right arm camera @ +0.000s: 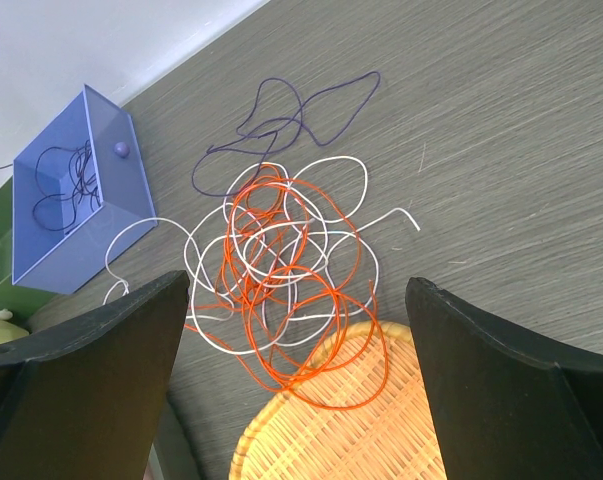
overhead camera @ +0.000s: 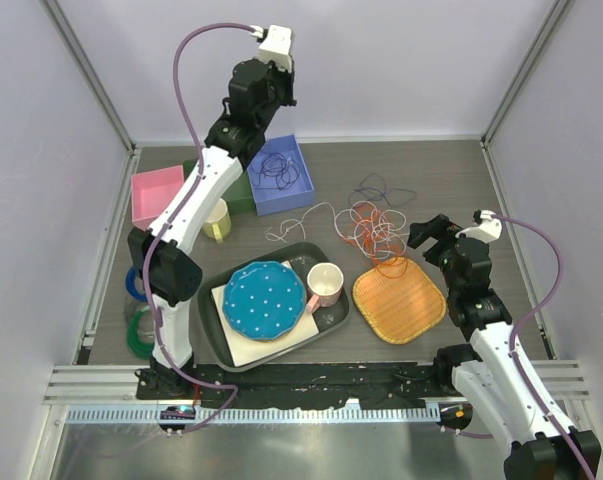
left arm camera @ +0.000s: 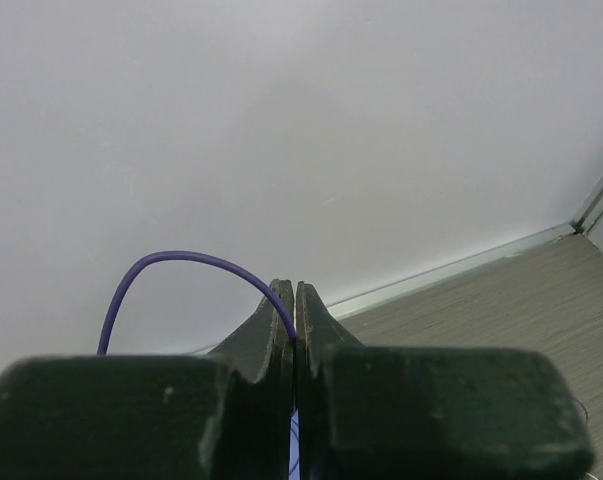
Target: Untangle the cables
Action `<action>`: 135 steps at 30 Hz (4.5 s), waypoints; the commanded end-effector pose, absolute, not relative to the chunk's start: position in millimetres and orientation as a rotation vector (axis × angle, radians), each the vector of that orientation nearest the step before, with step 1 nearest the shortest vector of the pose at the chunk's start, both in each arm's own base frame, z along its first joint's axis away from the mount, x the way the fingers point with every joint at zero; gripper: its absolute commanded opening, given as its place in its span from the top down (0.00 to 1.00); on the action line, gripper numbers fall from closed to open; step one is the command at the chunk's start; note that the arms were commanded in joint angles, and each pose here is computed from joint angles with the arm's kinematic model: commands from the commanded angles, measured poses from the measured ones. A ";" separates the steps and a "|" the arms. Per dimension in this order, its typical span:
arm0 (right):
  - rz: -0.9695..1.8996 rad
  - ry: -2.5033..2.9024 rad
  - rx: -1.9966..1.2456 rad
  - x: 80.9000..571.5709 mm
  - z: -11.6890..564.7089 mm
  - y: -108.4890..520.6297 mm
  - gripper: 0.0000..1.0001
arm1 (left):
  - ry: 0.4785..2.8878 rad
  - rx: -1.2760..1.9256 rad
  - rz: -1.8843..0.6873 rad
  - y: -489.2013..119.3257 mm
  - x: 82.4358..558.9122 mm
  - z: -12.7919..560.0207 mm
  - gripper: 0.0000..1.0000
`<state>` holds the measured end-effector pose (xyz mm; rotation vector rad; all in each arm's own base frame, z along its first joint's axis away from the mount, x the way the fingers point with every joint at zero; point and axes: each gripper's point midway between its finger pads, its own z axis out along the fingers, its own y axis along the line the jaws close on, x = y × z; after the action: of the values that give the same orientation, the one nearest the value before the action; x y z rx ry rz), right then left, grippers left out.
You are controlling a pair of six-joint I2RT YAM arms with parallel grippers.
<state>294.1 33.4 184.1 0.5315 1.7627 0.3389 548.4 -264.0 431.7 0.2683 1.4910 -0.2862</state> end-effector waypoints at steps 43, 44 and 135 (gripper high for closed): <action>0.322 1.733 0.536 301.6 191.2 30.0 0.05 | 1.407 0.120 -0.014 -139.3 552.5 482.5 1.00; 0.326 1.733 0.535 301.4 191.7 30.8 0.05 | 1.402 0.128 -0.035 -146.6 551.7 482.3 1.00; 0.400 2.009 0.203 339.8 172.2 105.6 0.06 | 2.135 0.004 -0.117 -207.8 495.1 260.6 0.00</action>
<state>321.0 80.7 140.4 0.3301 2.0475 0.3880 526.0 -224.9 242.0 0.0753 2.1561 -0.1817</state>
